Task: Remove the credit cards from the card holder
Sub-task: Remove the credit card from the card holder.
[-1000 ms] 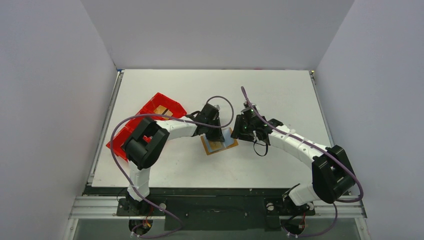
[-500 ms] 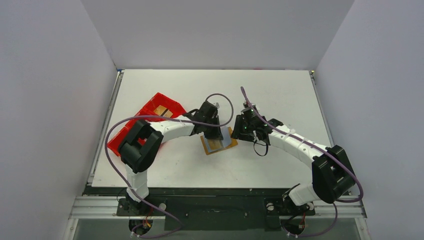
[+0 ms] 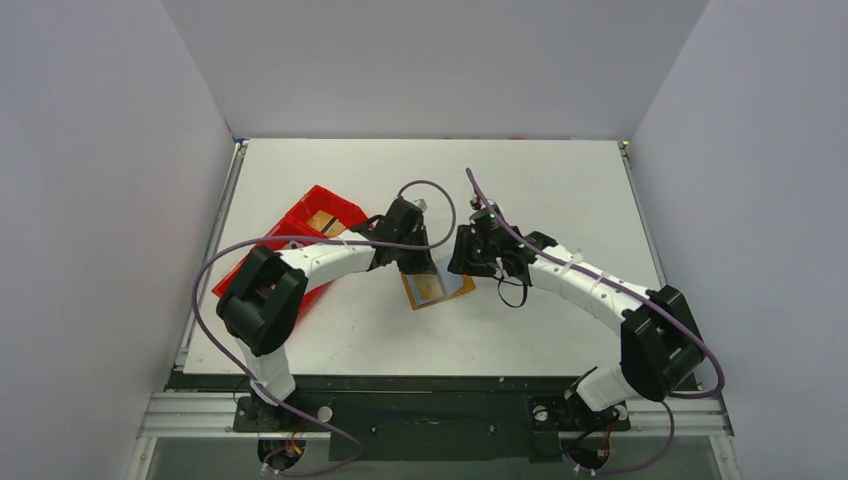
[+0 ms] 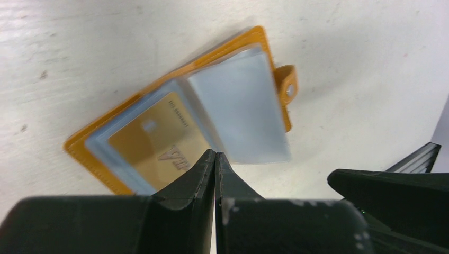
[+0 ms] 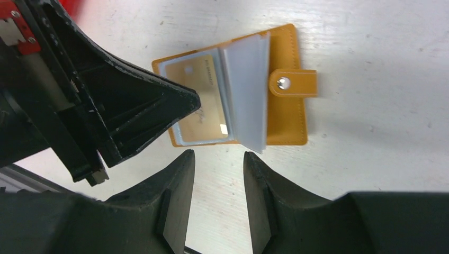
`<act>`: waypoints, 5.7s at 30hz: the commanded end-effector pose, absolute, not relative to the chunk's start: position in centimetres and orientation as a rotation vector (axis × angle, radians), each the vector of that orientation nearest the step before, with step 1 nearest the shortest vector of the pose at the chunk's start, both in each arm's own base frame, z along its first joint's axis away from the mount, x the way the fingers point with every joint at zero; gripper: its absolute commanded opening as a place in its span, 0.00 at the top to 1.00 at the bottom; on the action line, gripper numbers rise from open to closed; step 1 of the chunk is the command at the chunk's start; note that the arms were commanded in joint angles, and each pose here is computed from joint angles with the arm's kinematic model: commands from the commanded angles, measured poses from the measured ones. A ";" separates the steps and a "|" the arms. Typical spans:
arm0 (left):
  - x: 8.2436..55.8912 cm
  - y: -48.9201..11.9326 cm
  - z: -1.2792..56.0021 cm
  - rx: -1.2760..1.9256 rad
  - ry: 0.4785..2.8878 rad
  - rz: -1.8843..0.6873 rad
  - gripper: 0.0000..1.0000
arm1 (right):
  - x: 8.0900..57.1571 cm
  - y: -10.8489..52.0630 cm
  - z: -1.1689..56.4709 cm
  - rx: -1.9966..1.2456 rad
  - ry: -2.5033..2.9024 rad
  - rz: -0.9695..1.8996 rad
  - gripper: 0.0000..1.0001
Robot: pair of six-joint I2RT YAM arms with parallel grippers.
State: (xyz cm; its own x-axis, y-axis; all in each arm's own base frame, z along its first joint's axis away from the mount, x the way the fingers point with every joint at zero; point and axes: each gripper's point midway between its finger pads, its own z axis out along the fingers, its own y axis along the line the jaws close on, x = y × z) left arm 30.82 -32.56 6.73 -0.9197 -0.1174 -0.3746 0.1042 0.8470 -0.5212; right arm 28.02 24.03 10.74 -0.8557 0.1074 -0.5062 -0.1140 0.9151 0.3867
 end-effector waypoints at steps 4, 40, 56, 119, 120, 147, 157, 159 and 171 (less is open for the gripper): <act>31.0 -27.6 7.6 -0.145 2.594 -0.660 1.00 | 29.4 27.8 11.3 -0.099 2.530 0.629 0.64; 30.1 -28.0 4.6 -0.155 2.654 -0.704 1.00 | 29.1 30.0 2.2 0.001 2.660 0.765 0.62; 29.8 -27.7 3.9 -0.143 2.682 -0.674 1.00 | 28.9 30.2 3.6 0.144 2.594 1.010 0.62; 29.1 -24.9 0.5 -0.249 2.780 -0.557 1.00 | 30.4 25.9 1.2 0.524 2.390 1.312 1.00; 29.1 -24.9 0.5 -0.247 2.780 -0.557 1.00 | 30.3 25.8 1.2 0.524 2.392 1.308 1.00; 29.0 -24.2 -0.7 -0.253 2.820 -0.486 1.00 | 30.3 24.0 1.0 0.519 2.396 1.269 0.94; 29.0 -24.5 -0.7 -0.240 2.821 -0.494 1.00 | 30.3 24.6 1.1 0.521 2.385 1.327 0.86; 29.0 -24.5 -0.7 -0.238 2.822 -0.495 1.00 | 30.3 24.8 1.3 0.516 2.379 1.336 0.83; 29.0 -24.8 -0.8 -0.227 2.826 -0.495 1.00 | 30.1 28.1 3.1 0.406 2.363 1.388 0.82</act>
State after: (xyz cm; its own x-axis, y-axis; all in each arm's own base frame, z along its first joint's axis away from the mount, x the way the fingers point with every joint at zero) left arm 30.50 -27.81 2.75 -0.9366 -0.2265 -0.2673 -0.0649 0.8620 -0.5028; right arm 29.29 26.77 2.33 -0.8923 0.4349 -0.1212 0.1120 0.4732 0.8738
